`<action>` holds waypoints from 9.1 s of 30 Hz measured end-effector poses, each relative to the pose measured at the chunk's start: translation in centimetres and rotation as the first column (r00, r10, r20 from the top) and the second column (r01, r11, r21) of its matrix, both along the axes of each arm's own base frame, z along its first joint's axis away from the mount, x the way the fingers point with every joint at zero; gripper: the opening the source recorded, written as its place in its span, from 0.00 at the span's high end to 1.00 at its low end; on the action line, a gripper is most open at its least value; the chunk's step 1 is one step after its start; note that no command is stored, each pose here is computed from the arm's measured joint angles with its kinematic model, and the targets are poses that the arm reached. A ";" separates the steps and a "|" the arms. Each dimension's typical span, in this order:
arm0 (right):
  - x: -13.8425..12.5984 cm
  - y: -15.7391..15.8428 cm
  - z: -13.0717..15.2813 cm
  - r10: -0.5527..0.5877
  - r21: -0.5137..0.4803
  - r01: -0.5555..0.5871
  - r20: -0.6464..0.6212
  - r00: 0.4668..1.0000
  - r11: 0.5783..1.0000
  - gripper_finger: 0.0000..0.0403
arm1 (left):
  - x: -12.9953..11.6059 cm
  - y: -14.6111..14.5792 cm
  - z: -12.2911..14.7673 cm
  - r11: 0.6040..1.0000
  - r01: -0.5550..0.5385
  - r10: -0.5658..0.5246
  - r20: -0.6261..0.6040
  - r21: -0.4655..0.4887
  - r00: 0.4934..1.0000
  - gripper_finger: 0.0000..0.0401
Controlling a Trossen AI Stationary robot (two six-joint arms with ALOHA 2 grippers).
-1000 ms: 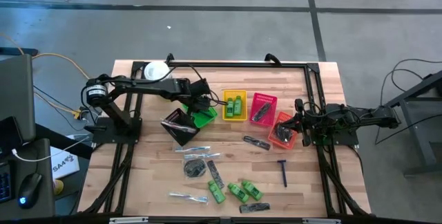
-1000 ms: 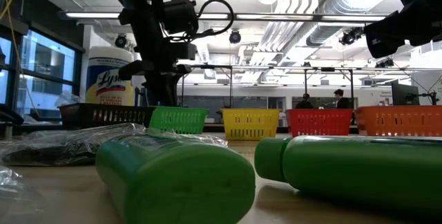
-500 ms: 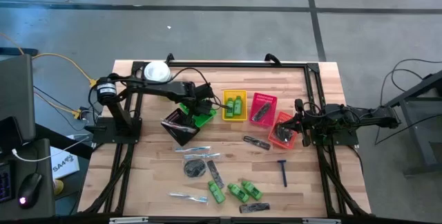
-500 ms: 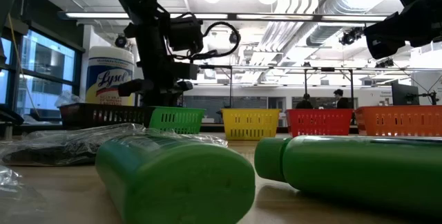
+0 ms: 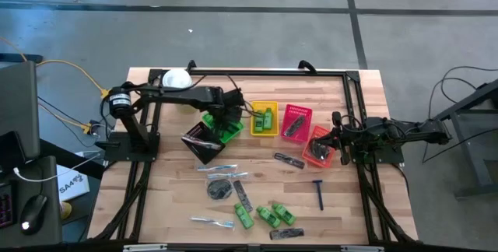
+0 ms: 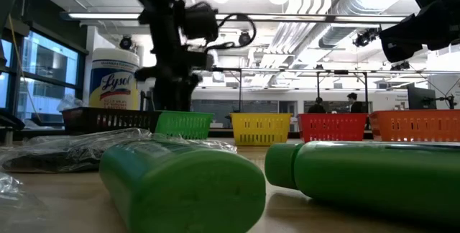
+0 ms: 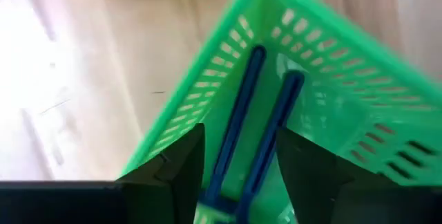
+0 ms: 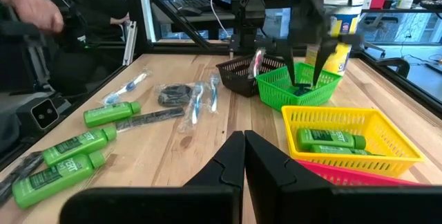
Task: Pick & Place Travel size toiletries
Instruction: Put the bottom blue toothbrush into the black bin
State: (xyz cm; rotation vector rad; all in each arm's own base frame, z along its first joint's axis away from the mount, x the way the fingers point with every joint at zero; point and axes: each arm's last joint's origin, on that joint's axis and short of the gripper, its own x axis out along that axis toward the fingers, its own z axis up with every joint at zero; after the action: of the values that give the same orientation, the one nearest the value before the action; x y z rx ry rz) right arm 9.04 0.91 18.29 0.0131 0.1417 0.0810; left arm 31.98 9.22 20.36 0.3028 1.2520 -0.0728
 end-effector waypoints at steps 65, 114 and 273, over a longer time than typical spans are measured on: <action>0.0 0.0 0.1 0.001 0.007 -0.001 0.014 1.000 1.000 0.99 | -20.7 -13.0 -0.8 0.951 -0.038 0.295 0.867 -0.306 0.401 1.00; 0.0 0.0 0.0 0.004 0.004 -0.004 0.004 1.000 1.000 0.99 | -6.1 -29.1 2.0 0.922 -0.126 0.247 0.306 -0.366 0.920 0.71; 0.0 0.0 -0.3 0.000 0.004 0.000 -0.030 1.000 1.000 0.99 | -7.7 -13.4 2.8 0.958 0.053 0.031 -0.283 0.283 0.959 0.96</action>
State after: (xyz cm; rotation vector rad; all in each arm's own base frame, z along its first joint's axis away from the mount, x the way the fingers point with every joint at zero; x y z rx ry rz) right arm 9.00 0.91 18.00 0.0183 0.1716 0.0808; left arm 24.30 -4.13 23.16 0.5674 1.5510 0.0601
